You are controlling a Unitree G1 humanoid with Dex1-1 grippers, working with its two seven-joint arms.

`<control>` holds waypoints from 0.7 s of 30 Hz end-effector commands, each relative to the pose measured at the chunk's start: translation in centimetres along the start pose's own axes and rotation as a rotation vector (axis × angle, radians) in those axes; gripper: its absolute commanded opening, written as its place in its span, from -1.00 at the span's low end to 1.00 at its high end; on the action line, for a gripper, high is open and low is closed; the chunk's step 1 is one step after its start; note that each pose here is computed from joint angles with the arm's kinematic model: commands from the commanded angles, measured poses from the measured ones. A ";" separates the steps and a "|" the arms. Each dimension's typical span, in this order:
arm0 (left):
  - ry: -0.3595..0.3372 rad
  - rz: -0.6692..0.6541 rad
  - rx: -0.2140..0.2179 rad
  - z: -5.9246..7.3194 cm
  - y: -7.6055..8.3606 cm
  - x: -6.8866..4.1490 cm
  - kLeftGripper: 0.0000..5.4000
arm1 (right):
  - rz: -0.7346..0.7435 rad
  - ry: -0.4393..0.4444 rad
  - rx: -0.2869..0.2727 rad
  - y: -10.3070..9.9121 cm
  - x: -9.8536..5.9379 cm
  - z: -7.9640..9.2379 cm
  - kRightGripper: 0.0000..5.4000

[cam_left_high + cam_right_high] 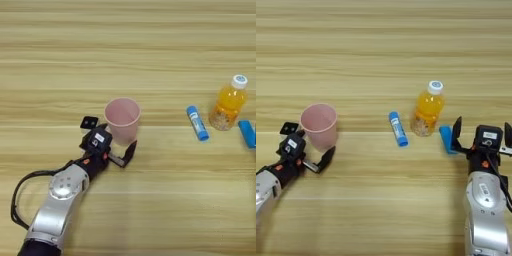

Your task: Move the objects on the table

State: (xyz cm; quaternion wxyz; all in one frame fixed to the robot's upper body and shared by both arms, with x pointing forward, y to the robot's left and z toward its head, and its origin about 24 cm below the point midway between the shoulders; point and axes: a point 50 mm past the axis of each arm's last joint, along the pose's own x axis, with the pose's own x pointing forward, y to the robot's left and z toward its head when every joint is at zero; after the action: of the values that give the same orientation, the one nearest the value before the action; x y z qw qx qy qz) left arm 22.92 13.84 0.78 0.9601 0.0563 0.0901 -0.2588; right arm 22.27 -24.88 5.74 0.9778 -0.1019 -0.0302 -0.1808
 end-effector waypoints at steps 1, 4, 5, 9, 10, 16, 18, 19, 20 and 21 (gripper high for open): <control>0.011 0.008 0.012 0.2 0.5 -0.6 0.99 | 0.002 0.005 -0.007 0.0 0.1 0.1 1.00; 0.011 0.009 0.016 0.3 0.6 -0.9 0.99 | 0.001 0.005 -0.006 0.0 0.1 0.1 1.00; 0.012 0.010 0.016 0.3 0.6 -0.9 0.99 | 0.001 0.005 -0.006 0.0 0.1 0.1 1.00; 0.018 0.008 0.020 0.3 0.7 -1.3 0.99 | 0.000 0.006 -0.007 0.0 0.1 0.1 1.00; 0.021 0.007 0.022 0.3 0.7 -1.4 0.99 | 0.000 0.006 -0.007 0.0 0.1 0.1 1.00; 0.038 0.001 0.027 0.1 1.0 -2.4 0.99 | -0.001 0.006 -0.007 0.0 0.2 0.1 1.00; 0.044 0.002 0.030 0.0 1.0 -2.6 0.99 | -0.002 0.005 -0.007 0.0 0.2 0.1 1.00; 0.049 0.000 0.031 -0.1 1.0 -2.7 0.99 | -0.003 0.005 -0.006 0.0 0.2 0.1 1.00; 0.053 -0.001 0.033 -0.2 1.0 -2.9 0.99 | -0.003 0.005 -0.006 0.0 0.2 0.1 1.00; 0.057 -0.002 0.034 -0.3 1.0 -3.0 0.99 | -0.004 0.005 -0.006 0.0 0.2 0.1 1.00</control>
State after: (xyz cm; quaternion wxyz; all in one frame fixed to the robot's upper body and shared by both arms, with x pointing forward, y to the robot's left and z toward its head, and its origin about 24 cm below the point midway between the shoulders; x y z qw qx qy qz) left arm 21.22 15.66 1.24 0.9570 0.0767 0.1044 -0.2595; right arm 22.27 -24.90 5.74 0.9776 -0.1018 -0.0300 -0.1818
